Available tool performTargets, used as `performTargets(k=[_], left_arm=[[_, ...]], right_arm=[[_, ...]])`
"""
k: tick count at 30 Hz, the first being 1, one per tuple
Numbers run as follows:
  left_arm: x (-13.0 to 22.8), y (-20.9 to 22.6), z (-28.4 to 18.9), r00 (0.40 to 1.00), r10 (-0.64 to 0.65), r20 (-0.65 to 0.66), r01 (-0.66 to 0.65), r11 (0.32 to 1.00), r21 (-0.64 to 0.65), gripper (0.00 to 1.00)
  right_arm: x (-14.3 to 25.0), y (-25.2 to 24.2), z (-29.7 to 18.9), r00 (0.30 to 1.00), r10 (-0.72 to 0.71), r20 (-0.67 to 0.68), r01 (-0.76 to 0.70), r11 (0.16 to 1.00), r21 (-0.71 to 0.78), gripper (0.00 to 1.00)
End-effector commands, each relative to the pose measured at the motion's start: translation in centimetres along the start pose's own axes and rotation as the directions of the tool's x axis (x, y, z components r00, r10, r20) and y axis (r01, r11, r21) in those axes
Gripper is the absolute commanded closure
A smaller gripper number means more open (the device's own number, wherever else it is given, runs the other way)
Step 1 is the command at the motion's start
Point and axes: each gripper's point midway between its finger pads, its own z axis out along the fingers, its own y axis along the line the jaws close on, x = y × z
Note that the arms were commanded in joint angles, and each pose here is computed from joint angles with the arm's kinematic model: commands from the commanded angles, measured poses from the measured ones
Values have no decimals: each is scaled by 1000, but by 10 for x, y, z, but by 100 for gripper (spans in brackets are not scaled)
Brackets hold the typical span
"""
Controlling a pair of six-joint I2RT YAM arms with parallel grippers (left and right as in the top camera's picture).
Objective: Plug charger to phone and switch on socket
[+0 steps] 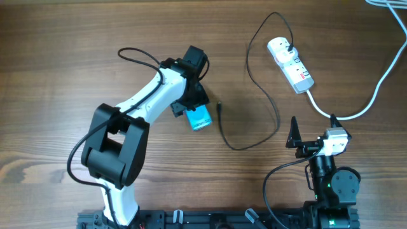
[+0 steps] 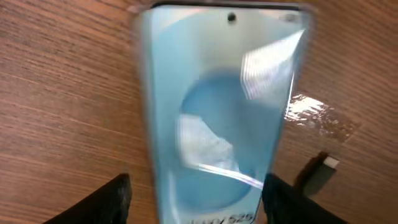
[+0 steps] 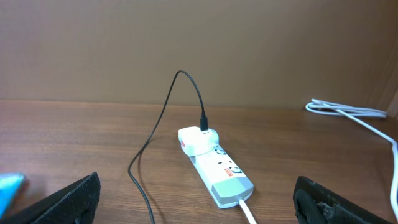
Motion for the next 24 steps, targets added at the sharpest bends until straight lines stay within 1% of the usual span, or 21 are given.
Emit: performTargets(k=[1, 4, 6, 7, 8, 11, 13, 17, 22, 24], left_arm=[[-4, -1, -10, 1000, -12, 3, 12, 999, 32, 32], [-6, 2, -9, 1000, -5, 30, 5, 1000, 5, 30], [-2, 0, -6, 999, 13, 39, -13, 1000, -11, 20], [-1, -3, -3, 999, 24, 42, -24, 1000, -14, 10], [0, -5, -2, 998, 34, 51, -33, 999, -19, 9], [-2, -11, 7, 993, 60, 99, -56, 997, -46, 7], [-2, -12, 15, 992, 48, 113, -40, 997, -66, 5], [1, -4, 33, 995, 28, 93, -18, 994, -109, 1], [2, -2, 35, 996, 32, 83, -22, 992, -121, 0], [4, 0, 38, 996, 31, 81, -21, 992, -123, 2]], right_arm=[[-1, -1, 0, 1000, 12, 5, -12, 1000, 7, 0], [-1, -1, 0, 1000, 13, 5, -13, 1000, 7, 0], [-1, -1, 0, 1000, 13, 5, -13, 1000, 7, 0], [-1, -1, 0, 1000, 13, 5, -13, 1000, 7, 0], [-1, -1, 0, 1000, 12, 5, -12, 1000, 7, 0], [-1, -1, 0, 1000, 12, 5, -12, 1000, 7, 0], [-1, -1, 0, 1000, 12, 5, -12, 1000, 7, 0], [-1, -1, 0, 1000, 12, 5, -12, 1000, 7, 0], [-1, -1, 0, 1000, 13, 5, -13, 1000, 7, 0], [-1, -1, 0, 1000, 13, 5, -13, 1000, 7, 0]])
